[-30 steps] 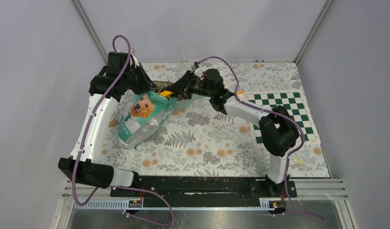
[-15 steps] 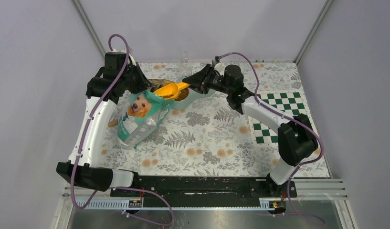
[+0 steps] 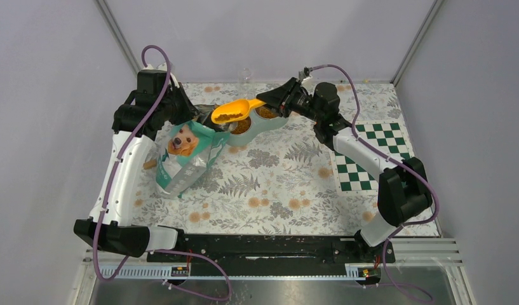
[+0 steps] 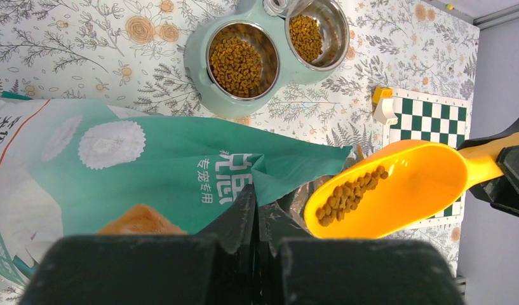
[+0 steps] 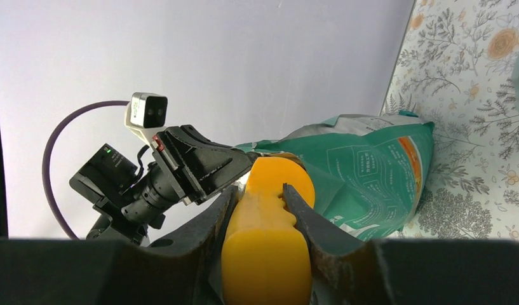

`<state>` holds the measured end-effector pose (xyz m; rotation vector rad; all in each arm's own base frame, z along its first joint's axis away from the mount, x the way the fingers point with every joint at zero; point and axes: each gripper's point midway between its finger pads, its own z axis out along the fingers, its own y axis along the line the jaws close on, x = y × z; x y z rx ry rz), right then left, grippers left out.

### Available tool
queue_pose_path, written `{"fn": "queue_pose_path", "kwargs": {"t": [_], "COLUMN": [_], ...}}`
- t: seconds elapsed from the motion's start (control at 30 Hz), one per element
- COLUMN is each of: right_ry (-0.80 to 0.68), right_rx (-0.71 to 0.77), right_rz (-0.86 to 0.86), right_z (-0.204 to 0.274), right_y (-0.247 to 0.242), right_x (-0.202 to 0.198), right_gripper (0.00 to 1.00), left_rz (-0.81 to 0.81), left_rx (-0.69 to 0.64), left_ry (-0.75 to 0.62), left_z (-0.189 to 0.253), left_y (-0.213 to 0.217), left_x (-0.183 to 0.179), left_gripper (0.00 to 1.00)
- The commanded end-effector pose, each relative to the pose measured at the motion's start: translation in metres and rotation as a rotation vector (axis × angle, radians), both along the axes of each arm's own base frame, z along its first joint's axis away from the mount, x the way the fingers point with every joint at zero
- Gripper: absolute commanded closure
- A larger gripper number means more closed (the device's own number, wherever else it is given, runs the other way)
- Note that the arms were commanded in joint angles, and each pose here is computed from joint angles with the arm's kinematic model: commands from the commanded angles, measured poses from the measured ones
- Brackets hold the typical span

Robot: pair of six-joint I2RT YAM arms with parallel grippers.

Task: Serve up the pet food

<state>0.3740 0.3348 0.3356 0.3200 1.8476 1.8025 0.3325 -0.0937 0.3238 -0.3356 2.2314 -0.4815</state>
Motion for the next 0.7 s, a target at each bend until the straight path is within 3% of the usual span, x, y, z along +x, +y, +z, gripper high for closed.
{"fn": "queue_pose_path", "kwargs": {"t": [0.0, 0.37, 0.67], "right_ry": [-0.139, -0.173, -0.146], "right_rx": [0.054, 0.104, 0.094], "right_rz": [-0.007, -0.076, -0.239], "right_z": [0.037, 0.058, 0.037], "right_y": [-0.012, -0.051, -0.115], "right_x": [-0.005, 0.009, 0.051], "right_gripper": [1.0, 1.0, 1.0], "left_rz": [0.026, 0.082, 0.121], "left_rx": [0.005, 0.048, 0.072], "left_ry": [-0.133, -0.142, -0.143], "left_z": [0.036, 0.038, 0.037], "left_y": [0.008, 0.021, 0.03], "left_x": [0.002, 0.003, 0.002], "left_gripper": [1.0, 1.0, 1.0]}}
